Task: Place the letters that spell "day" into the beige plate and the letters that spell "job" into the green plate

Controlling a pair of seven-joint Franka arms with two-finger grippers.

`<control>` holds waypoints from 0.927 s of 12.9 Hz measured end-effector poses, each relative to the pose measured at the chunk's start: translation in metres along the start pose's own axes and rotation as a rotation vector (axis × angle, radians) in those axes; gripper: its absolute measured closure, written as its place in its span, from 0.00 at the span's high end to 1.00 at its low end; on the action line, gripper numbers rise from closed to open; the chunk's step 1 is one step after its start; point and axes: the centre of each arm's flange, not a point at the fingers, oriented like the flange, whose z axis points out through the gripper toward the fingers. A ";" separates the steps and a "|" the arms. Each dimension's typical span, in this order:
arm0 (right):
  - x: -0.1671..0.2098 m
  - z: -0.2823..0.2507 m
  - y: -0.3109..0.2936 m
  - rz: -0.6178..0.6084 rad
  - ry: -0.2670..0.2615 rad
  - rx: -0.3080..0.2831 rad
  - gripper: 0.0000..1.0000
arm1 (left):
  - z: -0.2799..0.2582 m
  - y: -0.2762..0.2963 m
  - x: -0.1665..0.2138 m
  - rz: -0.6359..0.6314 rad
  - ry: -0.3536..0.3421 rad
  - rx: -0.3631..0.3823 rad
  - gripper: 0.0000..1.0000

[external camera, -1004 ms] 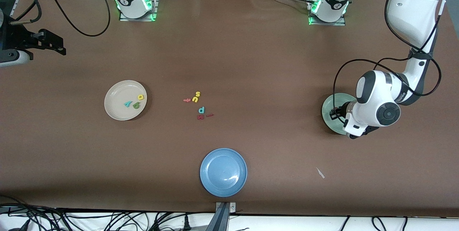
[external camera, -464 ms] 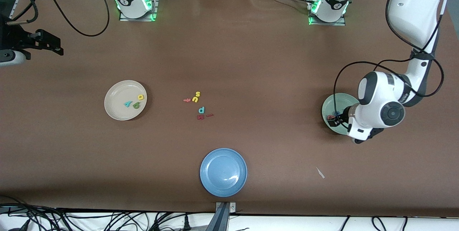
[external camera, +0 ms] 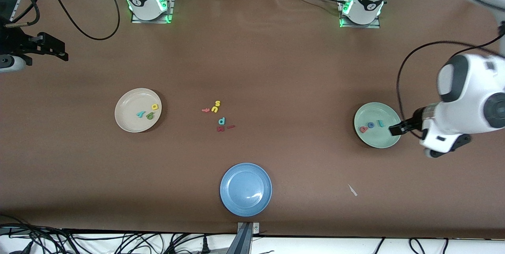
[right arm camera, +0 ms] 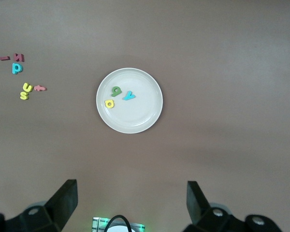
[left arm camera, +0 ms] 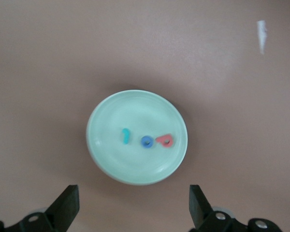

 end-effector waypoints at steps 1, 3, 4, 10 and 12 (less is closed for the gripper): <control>0.000 0.000 0.001 0.001 0.000 0.000 1.00 | -0.030 -0.010 -0.006 0.056 0.012 -0.003 1.00; 0.000 0.000 0.001 0.002 0.000 0.000 1.00 | -0.078 -0.020 -0.022 0.144 0.062 -0.017 1.00; 0.000 0.000 0.001 0.002 0.000 0.000 1.00 | -0.097 -0.021 -0.032 0.179 0.088 -0.029 1.00; 0.000 0.000 0.004 0.007 0.000 0.000 1.00 | -0.128 -0.016 -0.059 0.267 0.128 -0.042 1.00; -0.001 0.000 0.004 0.008 0.000 0.000 1.00 | -0.122 -0.009 -0.061 0.286 0.119 -0.031 1.00</control>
